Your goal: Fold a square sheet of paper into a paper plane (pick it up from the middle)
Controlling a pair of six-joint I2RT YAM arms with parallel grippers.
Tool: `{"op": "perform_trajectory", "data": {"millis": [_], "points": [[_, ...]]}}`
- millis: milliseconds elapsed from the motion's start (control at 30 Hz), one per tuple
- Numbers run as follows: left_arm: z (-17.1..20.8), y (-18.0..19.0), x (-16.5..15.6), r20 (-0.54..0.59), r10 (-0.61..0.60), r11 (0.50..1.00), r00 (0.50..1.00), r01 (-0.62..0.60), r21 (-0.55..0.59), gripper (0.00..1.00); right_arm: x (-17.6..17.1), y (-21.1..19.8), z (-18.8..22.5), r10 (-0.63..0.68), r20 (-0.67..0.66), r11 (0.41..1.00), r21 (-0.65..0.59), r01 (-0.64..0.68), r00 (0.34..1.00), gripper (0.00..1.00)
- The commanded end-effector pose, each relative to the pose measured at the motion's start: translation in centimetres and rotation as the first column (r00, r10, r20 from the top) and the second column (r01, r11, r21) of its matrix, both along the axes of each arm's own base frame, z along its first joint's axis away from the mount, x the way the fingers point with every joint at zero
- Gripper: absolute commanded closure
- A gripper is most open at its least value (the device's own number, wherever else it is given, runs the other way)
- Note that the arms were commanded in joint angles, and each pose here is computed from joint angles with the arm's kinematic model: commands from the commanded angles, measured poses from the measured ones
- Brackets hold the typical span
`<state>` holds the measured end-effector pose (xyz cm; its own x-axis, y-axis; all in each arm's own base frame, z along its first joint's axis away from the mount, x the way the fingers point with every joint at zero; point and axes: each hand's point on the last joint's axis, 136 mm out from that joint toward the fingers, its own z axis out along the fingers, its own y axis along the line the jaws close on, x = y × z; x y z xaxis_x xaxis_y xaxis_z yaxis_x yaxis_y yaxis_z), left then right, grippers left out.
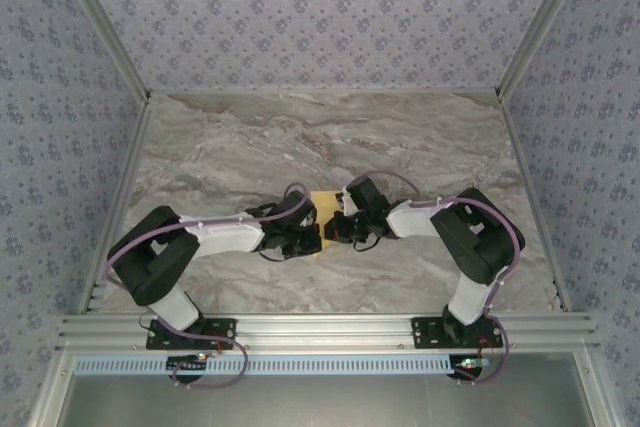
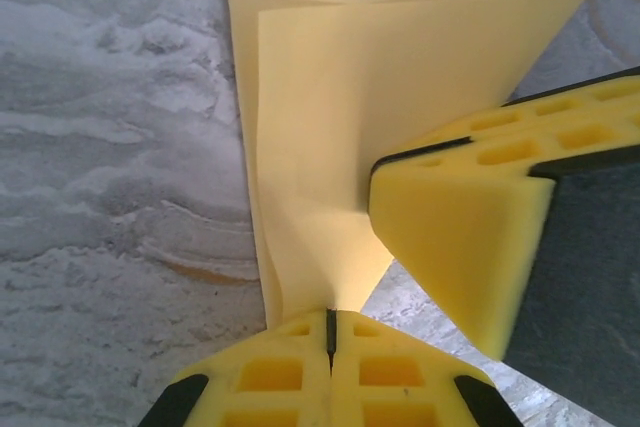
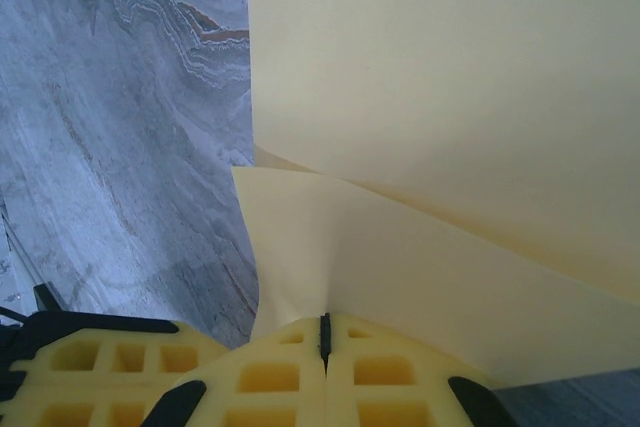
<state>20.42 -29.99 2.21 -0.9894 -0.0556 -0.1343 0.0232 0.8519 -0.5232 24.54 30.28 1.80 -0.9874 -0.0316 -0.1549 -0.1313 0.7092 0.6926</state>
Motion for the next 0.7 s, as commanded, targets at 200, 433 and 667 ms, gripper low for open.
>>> {"op": "perform_trajectory", "data": {"millis": [200,433,667], "points": [[-2.4,2.5,-0.6,-0.022,0.043,0.993,0.999,-0.041,0.108,1.00,-0.3,-1.6,-1.1,-0.026,-0.008,0.996,-0.083,0.025,1.000,1.00],[-3.3,3.1,-1.4,-0.041,0.050,0.991,0.998,-0.045,0.122,1.00,-1.2,-0.3,0.5,0.032,0.030,0.999,-0.023,-0.032,0.999,1.00],[-3.4,3.0,-1.5,-0.047,0.046,0.991,0.998,-0.040,0.125,1.00,-1.7,0.3,-0.6,0.045,0.003,0.998,-0.044,-0.045,0.999,1.00]]}}
